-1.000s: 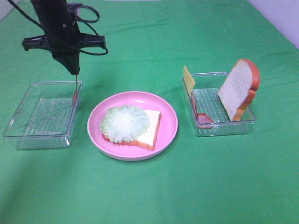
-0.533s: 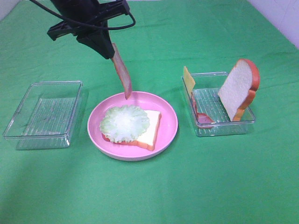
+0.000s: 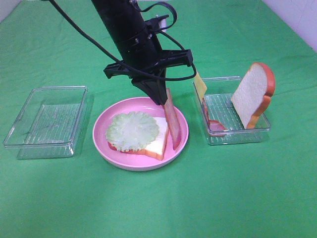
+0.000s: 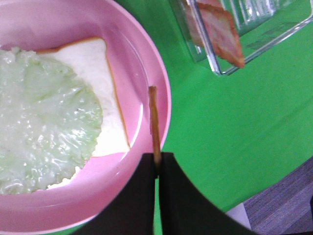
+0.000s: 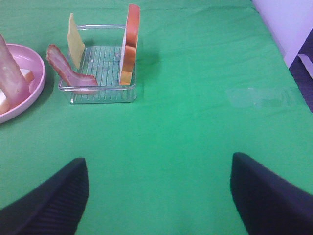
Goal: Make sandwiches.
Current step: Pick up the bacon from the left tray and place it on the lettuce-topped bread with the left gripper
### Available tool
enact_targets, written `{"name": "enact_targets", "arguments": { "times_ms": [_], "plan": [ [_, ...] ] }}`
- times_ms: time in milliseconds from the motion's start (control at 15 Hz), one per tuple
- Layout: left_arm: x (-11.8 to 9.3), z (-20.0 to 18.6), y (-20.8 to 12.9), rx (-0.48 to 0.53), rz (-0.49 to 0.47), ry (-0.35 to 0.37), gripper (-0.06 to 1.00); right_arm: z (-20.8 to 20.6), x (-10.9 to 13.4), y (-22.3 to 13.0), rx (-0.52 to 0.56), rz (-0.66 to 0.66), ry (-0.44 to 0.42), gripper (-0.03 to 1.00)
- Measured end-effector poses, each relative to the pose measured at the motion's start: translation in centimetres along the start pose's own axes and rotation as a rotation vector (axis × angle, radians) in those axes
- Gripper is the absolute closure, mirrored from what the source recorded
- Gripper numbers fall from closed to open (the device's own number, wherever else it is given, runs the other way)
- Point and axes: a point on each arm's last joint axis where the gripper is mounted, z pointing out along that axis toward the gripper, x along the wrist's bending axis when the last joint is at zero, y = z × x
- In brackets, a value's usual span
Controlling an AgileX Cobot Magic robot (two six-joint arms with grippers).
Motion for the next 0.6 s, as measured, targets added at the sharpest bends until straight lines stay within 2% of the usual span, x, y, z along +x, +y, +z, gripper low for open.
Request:
{"name": "enact_targets", "arguments": {
  "times_ms": [267, 600],
  "plan": [
    [2.2, 1.5, 0.2, 0.021, -0.013, 0.183, 0.94, 0.0, 0.0, 0.0, 0.000, 0.000, 0.000, 0.21],
    [3.6, 3.4, 0.4, 0.046, -0.060, 0.260, 0.93, 0.0, 0.0, 0.0, 0.000, 0.000, 0.000, 0.21]
  ]
}}
